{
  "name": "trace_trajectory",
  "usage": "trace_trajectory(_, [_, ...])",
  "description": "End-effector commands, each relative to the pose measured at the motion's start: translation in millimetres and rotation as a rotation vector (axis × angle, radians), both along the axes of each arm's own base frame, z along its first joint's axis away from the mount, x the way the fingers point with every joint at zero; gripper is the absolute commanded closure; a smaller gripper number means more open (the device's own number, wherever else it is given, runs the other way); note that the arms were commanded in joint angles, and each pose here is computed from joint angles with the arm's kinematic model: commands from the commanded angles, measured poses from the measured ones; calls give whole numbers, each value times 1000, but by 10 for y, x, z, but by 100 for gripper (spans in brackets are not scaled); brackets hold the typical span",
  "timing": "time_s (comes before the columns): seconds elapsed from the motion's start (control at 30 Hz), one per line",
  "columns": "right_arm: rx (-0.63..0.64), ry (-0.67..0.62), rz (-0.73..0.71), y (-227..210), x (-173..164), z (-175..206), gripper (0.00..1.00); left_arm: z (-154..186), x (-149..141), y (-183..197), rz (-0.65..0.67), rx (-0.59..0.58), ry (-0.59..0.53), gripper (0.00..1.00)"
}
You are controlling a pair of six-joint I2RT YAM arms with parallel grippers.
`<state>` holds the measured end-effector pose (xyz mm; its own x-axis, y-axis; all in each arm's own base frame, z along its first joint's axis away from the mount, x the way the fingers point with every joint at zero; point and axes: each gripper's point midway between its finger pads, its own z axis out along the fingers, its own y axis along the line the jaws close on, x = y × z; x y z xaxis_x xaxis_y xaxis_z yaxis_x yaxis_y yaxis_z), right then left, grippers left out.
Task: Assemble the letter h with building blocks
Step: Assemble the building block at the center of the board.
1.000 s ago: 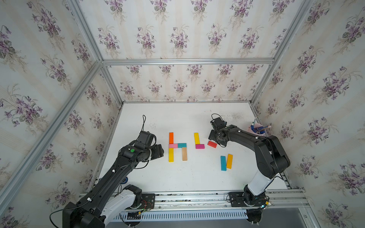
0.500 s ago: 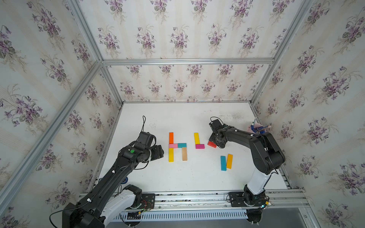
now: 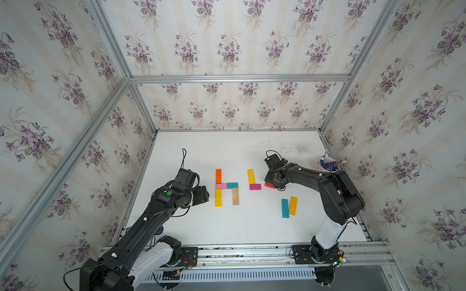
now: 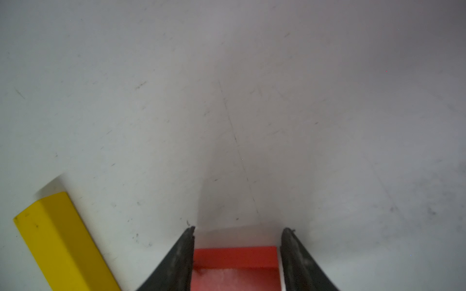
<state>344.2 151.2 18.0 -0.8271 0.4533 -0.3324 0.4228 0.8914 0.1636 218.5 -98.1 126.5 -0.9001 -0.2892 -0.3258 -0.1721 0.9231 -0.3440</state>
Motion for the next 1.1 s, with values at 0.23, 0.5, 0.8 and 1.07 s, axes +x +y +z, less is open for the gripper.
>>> trace_trajectory(0.23, [-30, 28, 57, 64, -97, -9, 47, 10, 40, -7, -3, -2, -21, 25])
trace_trajectory(0.5, [-25, 5, 74, 131, 9, 100, 47, 10, 29, -4, -3, -3, -20, 25])
trace_trajectory(0.8, [-17, 10, 76, 155, 33, 72, 47, -2, 28, -2, -3, -1, -19, 25])
trace_trajectory(1.07, [-1, 14, 85, 204, 54, 50, 47, 2, 36, -9, -3, -3, -20, 25])
